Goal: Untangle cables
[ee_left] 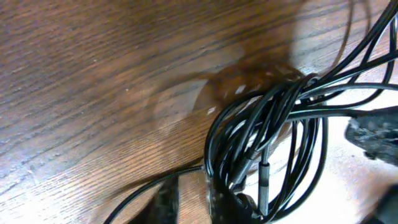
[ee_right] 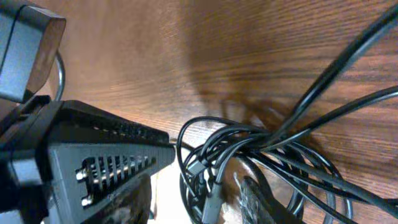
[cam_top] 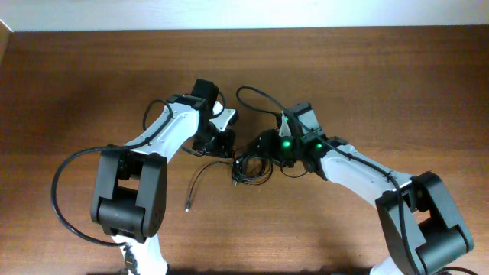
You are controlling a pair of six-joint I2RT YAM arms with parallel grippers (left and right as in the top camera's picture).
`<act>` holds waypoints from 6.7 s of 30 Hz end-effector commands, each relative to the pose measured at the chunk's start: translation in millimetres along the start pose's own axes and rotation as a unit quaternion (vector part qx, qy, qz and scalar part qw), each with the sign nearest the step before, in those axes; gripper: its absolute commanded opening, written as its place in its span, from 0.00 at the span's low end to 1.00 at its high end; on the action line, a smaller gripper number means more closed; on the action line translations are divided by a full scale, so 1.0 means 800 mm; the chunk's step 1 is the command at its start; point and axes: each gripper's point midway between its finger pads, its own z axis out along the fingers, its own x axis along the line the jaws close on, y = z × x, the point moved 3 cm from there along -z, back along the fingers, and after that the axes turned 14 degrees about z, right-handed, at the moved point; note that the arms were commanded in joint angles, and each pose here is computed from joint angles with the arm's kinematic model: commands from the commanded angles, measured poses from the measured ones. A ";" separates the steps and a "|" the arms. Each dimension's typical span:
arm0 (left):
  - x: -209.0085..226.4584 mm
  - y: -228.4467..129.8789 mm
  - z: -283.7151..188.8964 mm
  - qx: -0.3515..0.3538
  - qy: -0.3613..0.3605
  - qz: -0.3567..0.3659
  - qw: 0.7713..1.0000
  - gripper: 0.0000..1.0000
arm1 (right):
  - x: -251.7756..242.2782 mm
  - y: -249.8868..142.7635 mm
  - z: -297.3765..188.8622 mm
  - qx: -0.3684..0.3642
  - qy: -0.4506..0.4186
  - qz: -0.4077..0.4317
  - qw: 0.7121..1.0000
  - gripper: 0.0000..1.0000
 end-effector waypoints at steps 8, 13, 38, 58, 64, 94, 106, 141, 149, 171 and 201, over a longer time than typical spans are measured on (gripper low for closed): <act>-0.031 -0.027 0.006 0.033 -0.091 0.013 0.995 0.26 | -0.011 -0.010 0.010 -0.016 -0.043 0.039 0.998 0.38; -0.027 -0.055 0.034 0.048 -0.095 -0.001 0.994 0.25 | -0.015 -0.008 0.010 -0.023 -0.051 0.041 0.998 0.38; -0.044 -0.031 0.046 -0.025 -0.140 0.077 0.987 0.00 | -0.046 -0.015 0.053 -0.012 -0.077 0.103 0.992 0.29; -0.059 -0.031 0.048 -0.027 -0.157 0.106 0.981 0.00 | -0.024 -0.022 0.063 -0.020 -0.050 0.041 0.998 0.38; -0.053 -0.032 0.050 -0.021 -0.142 0.105 0.984 0.00 | -0.040 -0.032 0.066 -0.044 -0.096 0.034 0.994 0.04; 0.000 -0.047 0.056 0.034 0.007 -0.010 0.999 0.00 | -0.080 -0.001 -0.089 -0.109 -0.242 -0.019 0.964 0.12; -0.032 -0.030 0.023 -0.028 -0.158 0.040 0.986 0.24 | 0.013 0.014 -0.116 0.006 -0.076 -0.124 0.989 0.54; -0.034 -0.003 0.039 -0.019 -0.079 0.071 0.994 0.00 | -0.041 0.008 0.019 -0.082 -0.154 0.267 0.948 0.36; -0.036 -0.003 0.039 -0.020 -0.083 0.071 0.994 0.00 | -0.053 0.010 0.033 -0.085 -0.161 0.288 0.940 0.33; -0.036 -0.003 0.039 -0.020 -0.082 0.071 0.994 0.00 | -0.040 -0.024 0.046 -0.062 -0.156 0.352 0.921 0.28; -0.019 -0.012 0.052 0.007 -0.051 0.026 0.998 0.00 | -0.028 0.015 -0.013 -0.112 -0.155 0.186 0.964 0.04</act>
